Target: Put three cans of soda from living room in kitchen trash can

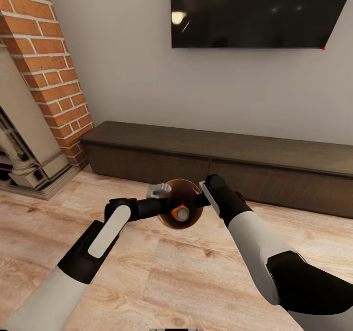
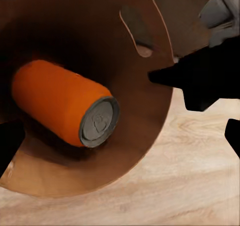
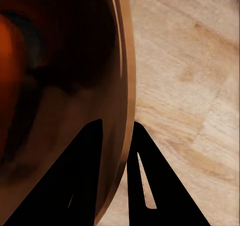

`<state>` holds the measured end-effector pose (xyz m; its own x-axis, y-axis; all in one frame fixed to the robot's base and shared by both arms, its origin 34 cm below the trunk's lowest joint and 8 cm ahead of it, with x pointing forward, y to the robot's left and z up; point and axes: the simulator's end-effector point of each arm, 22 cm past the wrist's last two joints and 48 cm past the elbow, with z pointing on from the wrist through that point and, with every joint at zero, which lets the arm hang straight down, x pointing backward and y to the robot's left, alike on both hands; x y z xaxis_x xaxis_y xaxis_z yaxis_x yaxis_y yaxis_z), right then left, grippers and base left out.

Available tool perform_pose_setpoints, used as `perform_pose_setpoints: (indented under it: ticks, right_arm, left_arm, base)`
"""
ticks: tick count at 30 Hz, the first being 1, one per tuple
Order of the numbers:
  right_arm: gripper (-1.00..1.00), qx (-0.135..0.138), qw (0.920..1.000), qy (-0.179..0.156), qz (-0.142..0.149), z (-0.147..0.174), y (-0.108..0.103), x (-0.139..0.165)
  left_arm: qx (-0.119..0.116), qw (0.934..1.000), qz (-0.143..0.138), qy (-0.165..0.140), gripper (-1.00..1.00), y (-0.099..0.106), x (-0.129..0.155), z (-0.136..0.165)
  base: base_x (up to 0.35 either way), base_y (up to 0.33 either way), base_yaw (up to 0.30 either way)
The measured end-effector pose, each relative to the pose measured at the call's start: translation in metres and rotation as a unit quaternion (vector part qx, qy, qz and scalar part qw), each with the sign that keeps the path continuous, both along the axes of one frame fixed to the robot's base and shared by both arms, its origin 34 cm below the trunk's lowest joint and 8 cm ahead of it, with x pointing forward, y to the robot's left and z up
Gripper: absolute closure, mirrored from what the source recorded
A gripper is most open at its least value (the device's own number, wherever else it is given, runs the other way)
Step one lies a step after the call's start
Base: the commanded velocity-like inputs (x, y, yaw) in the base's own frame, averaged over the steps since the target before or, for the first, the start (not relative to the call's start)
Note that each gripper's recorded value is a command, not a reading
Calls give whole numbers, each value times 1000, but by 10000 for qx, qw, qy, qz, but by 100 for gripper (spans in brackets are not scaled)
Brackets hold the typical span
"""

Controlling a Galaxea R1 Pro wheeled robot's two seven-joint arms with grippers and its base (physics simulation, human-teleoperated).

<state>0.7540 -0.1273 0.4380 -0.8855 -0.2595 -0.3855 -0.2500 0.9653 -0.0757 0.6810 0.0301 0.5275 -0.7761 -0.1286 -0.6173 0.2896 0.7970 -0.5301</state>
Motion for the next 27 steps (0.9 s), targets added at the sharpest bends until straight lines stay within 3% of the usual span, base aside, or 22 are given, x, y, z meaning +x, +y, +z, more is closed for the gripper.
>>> perform_pose_setpoints:
  ticks: [4, 6, 11, 16, 22, 24, 26, 27]
  right_arm:
    - [100, 52, 10000, 15, -17, 0, 0, 0]
    - [100, 33, 10000, 13, -26, -1, -2, 0]
    - [100, 20, 10000, 11, -28, -1, -3, 0]
    - [100, 32, 10000, 13, -35, -1, -3, 0]
    - [100, 37, 10000, 11, -49, -1, -4, 0]
    - [100, 63, 10000, 16, -72, -1, -4, 1]
    - [100, 57, 9999, 17, -87, -1, -7, 1]
    - [100, 125, 9998, 37, -152, -2, -12, 1]
  left_arm:
    - [144, 9998, 32, -131, -100, 25, 4, 9]
    - [272, 9993, 207, -161, -100, 58, 9, 11]
    - [238, 9988, 413, -74, -100, 88, 6, 12]
    - [188, 9968, 780, 67, -100, 133, 9, 13]
    - [277, 9942, 1024, 180, -100, 160, 5, 2]
    - [470, 9912, 1194, 334, -100, 180, -6, -21]
    - [564, 9891, 1326, 299, -100, 191, -7, -27]
    - [825, 9828, 1648, 119, -100, 212, -6, -39]
  base:
    - [0, 0, 0]
    - [0, 0, 0]
    - [0, 0, 0]
    - [0, 0, 0]
    - [0, 0, 0]
    - [0, 0, 0]
    - [0, 0, 0]
    - [0, 0, 0]
